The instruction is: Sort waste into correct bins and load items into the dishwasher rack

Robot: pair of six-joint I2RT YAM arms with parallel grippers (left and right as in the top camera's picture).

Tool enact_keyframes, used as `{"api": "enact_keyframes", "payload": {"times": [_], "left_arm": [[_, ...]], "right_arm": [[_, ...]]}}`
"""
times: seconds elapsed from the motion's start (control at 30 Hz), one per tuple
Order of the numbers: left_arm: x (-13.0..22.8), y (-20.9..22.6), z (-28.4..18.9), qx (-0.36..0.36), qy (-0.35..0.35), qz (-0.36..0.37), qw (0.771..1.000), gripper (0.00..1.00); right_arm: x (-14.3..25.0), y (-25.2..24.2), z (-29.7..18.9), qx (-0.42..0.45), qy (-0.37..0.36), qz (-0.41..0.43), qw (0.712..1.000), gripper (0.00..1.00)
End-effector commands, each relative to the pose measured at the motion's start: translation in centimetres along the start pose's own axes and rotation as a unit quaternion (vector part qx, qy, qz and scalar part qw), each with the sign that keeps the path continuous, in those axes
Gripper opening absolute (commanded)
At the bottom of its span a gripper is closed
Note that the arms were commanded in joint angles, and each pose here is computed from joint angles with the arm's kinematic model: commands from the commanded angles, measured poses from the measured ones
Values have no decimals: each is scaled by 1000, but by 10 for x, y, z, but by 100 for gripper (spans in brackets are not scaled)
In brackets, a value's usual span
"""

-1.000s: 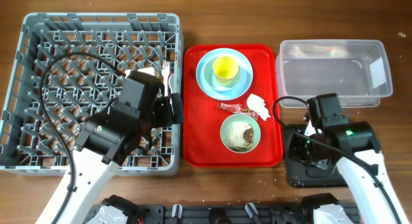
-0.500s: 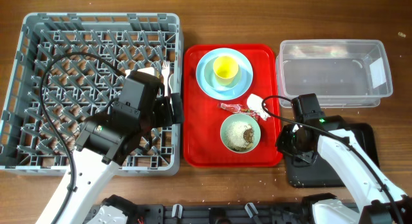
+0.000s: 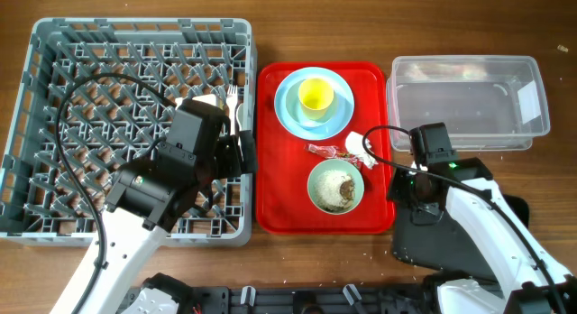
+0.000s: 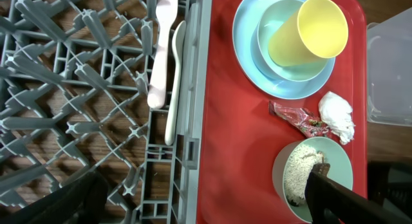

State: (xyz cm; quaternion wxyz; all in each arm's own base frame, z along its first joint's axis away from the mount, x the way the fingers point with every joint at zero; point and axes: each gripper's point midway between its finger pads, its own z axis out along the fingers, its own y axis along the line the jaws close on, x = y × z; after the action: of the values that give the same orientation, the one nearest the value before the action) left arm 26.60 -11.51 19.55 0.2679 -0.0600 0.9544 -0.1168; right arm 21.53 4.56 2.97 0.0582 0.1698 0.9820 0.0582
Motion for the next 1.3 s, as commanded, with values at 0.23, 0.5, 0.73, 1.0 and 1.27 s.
{"api": "enact_keyframes", "payload": {"times": [0.23,0.5,0.73,1.0,1.27], "left_arm": [[-1,-1,0,4,0,-3,1000,100],[-1,-1,0,4,1,-3,1000,100],[-1,-1,0,4,1,-3,1000,100],[-1,-1,0,4,0,-3,1000,100],[-1,-1,0,4,1,-3,1000,100]], "right_arm": [[-32,13,-5,-10,-64,-152,986,7],[-46,3,-9,35,-90,-217,971,4],[-59,6,-46,27,-146,-149,978,4],[-36,-43,-13,101,-137,150,974,4],[-40,2,16,-32,-136,60,988,4]]}}
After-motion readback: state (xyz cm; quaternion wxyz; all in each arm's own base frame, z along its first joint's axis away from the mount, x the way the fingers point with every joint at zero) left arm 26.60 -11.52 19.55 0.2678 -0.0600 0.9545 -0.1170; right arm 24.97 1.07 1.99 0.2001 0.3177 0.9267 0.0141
